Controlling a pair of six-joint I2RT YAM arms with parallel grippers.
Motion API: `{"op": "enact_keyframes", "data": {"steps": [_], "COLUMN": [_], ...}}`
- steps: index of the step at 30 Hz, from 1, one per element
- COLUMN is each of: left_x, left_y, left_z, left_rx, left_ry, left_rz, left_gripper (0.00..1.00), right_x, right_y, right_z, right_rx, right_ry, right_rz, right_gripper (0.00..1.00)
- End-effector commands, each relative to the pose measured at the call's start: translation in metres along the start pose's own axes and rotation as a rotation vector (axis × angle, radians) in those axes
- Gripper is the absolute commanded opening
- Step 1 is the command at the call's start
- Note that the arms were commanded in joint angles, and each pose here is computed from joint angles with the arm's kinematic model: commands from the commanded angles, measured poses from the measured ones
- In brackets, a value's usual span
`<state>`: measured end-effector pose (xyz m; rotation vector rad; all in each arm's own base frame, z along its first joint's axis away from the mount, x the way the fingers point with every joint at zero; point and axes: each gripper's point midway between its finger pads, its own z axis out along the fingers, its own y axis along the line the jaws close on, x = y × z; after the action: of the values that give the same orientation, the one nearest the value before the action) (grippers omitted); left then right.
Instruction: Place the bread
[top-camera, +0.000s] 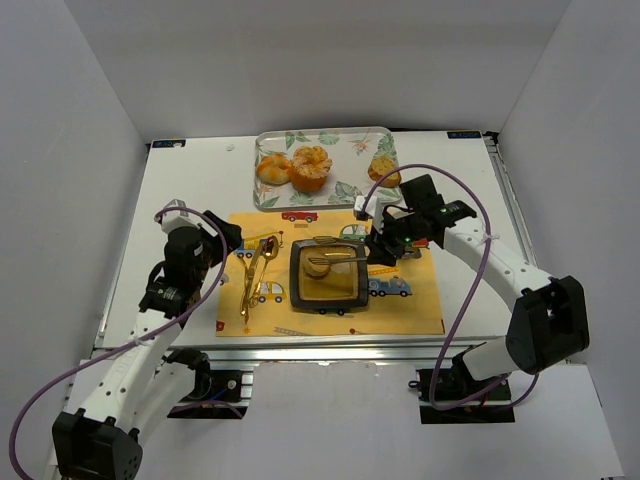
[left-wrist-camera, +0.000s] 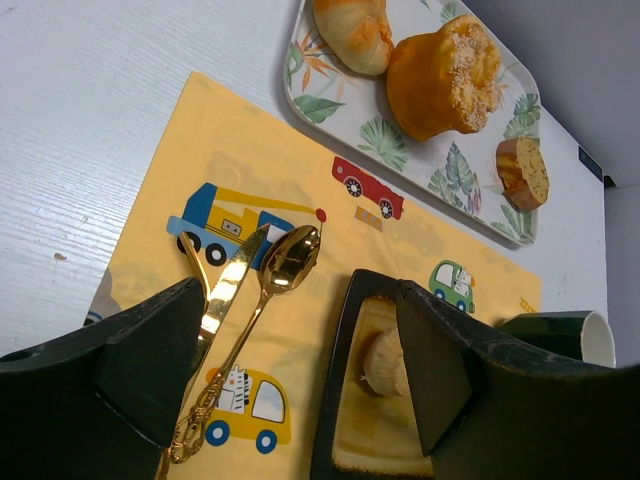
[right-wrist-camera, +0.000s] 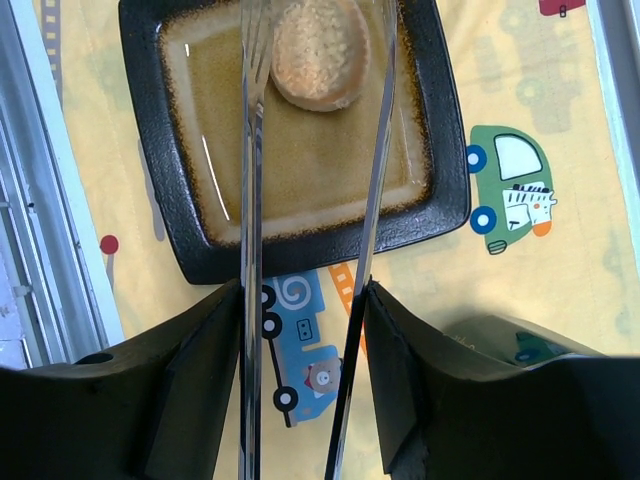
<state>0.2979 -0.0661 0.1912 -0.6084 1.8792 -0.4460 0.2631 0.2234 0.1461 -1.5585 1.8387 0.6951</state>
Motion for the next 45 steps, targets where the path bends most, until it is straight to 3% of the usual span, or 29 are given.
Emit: {"op": "enact_keyframes", "data": {"steps": [1, 8, 13, 15, 16, 18, 19, 26, 45], "left_x": [-0.005, -0.006, -0.01, -0.012, -0.012, -0.014, -0.014, -0.011, -0.009], "left_y": [0.001, -0.001, -0.001, -0.001, 0.001, 0.003, 0.004, 0.007, 0.007], "left_z": [-0.003, -0.003, -0.006, -0.008, -0.009, -0.012, -0.013, -0.015, -0.008], "left_rx": [-0.003, 0.005, -0.002, -0.005, -0.013, -0.014, -0.018, -0.016, -0.027], "left_ry": [-0.027, -0.026, -0.034, -0.041, -0.044, -0.055, -0.061, -0.066, -0.045], "left_rz": [-0.01, -0.008, -0.01, -0.011, -0.013, -0.018, -0.025, -0.046, -0.029], "left_gripper": [0.87, 0.87, 0.87, 0.87, 0.87, 0.87, 0.87, 0.87, 0.87], "right_x": [-0.025, -0.081, -0.136, -0.131, -0.156, -0.148, -0.166, -0.151, -0.124], "right_y": [-0.004, -0.029, -0.082, -0.11, -0.124, -0.147, -0.16, -0.201, -0.209], "right_z": [-0.007, 0.009, 0.054, 0.082, 0.08, 0.104, 0.101, 0.132, 0.157], "right_rx": [0.016, 0.102, 0.275, 0.337, 0.375, 0.419, 0.457, 0.562, 0.59], "right_ry": [-0.075, -0.171, -0.187, -0.131, -0.168, -0.123, -0.147, -0.078, -0.02], "right_rz": [-0.046, -0.099, -0.103, -0.073, -0.087, -0.066, -0.086, -0.109, -0.118], "right_gripper": [0.55, 0.48, 0.45, 0.45, 0.45, 0.45, 0.46, 0.49, 0.51]}}
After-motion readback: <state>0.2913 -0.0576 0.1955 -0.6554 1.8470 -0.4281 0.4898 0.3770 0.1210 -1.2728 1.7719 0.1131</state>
